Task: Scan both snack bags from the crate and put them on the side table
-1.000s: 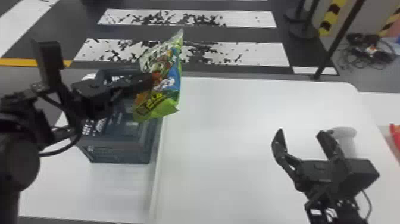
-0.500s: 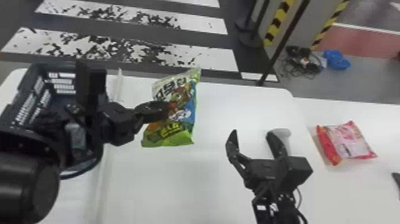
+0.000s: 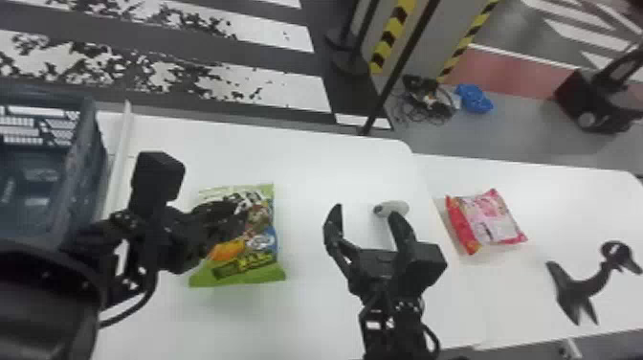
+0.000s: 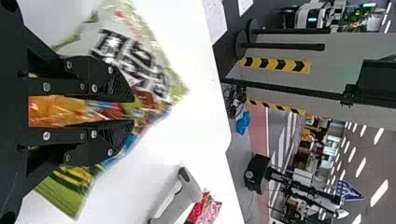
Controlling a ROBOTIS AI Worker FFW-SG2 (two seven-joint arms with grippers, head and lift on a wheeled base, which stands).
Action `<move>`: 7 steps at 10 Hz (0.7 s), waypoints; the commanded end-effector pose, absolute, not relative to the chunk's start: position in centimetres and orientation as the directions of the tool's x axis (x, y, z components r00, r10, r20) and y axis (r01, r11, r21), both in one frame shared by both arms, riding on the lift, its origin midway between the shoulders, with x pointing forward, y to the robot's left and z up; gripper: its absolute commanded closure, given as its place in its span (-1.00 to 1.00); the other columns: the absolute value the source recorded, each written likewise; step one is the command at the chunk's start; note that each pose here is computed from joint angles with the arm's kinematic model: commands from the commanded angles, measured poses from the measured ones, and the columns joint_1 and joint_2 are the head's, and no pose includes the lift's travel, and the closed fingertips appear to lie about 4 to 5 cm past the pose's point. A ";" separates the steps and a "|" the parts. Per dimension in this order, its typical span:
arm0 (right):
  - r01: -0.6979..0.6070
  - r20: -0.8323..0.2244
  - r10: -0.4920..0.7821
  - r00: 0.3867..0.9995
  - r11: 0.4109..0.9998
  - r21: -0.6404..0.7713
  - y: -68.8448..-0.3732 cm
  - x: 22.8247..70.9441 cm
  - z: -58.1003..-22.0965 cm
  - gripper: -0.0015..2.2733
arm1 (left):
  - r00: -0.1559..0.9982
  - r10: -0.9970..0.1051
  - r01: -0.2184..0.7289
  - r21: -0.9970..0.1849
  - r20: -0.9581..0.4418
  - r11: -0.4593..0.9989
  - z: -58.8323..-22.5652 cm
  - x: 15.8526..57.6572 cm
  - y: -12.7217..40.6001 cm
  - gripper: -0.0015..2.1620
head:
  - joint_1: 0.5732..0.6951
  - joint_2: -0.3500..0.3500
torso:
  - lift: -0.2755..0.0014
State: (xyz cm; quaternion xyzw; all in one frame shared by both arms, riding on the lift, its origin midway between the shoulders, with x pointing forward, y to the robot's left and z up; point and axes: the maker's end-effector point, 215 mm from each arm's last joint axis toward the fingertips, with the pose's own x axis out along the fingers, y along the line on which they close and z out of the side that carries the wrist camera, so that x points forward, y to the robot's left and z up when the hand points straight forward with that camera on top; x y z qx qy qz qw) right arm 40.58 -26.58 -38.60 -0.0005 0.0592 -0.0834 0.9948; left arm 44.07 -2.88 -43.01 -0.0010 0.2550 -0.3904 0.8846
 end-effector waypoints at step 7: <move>0.074 -0.326 -0.058 0.944 0.997 0.036 -24.7 39.8 -42.7 -0.99 | 0.847 -0.522 0.522 -0.026 -0.096 0.852 -32.3 47.7 12.3 -0.92 | 1.00 -0.75 | 0.36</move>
